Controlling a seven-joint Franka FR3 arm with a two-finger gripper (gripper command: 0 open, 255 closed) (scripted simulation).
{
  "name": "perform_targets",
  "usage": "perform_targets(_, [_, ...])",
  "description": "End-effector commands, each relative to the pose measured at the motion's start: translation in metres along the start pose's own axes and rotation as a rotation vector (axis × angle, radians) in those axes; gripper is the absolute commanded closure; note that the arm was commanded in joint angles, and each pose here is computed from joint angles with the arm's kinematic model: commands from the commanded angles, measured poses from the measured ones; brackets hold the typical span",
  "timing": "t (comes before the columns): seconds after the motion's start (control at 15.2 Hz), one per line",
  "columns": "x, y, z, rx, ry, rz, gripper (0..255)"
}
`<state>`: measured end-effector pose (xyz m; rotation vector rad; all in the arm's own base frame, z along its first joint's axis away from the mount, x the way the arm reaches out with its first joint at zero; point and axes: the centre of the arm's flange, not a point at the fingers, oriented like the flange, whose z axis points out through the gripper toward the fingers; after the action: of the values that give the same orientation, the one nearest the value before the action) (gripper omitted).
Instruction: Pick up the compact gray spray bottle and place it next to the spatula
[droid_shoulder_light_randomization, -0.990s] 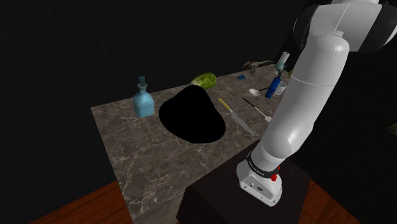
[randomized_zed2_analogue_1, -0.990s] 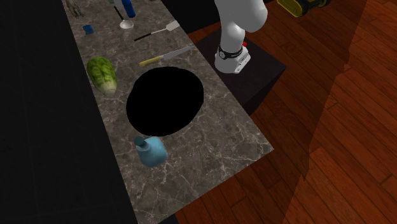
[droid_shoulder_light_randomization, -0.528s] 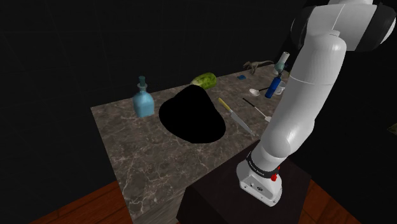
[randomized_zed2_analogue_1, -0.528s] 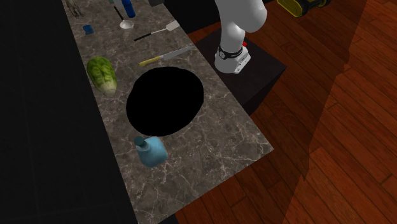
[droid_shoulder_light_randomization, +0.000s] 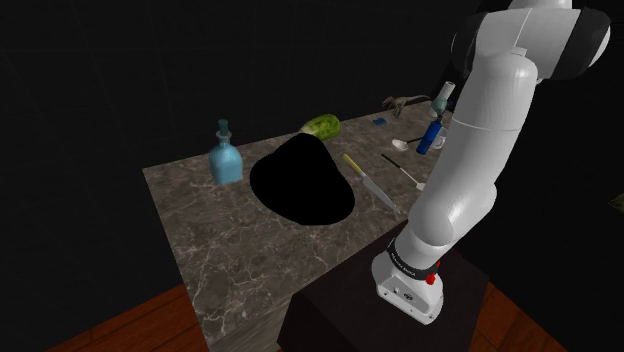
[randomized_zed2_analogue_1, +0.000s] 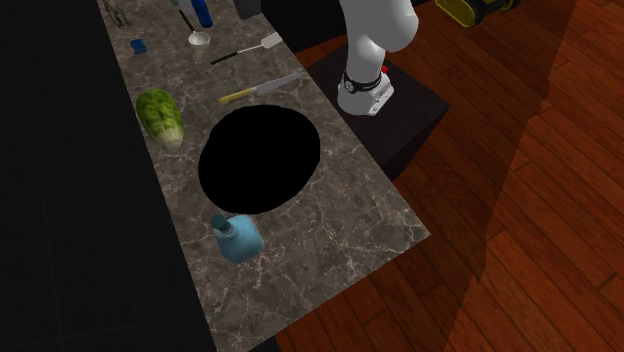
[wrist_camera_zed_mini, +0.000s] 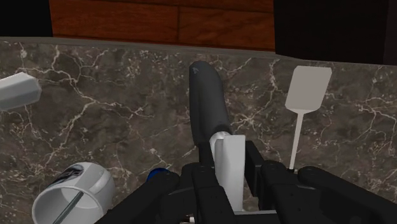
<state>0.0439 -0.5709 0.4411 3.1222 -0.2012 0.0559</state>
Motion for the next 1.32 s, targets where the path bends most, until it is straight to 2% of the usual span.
perform_targets(0.0, [0.0,0.0,0.005,0.0,0.0,0.0,255])
perform_targets(0.46, [0.0,0.0,0.005,0.0,0.0,0.0,255])
perform_targets(0.53, [0.0,0.0,0.005,0.0,0.0,0.0,0])
perform_targets(0.86, [0.0,0.0,0.005,0.0,0.0,0.0,0])
perform_targets(1.12, [0.0,0.0,-0.045,0.0,0.0,0.0,0])
perform_targets(1.25, [0.0,0.0,-0.045,0.0,0.0,0.0,0])
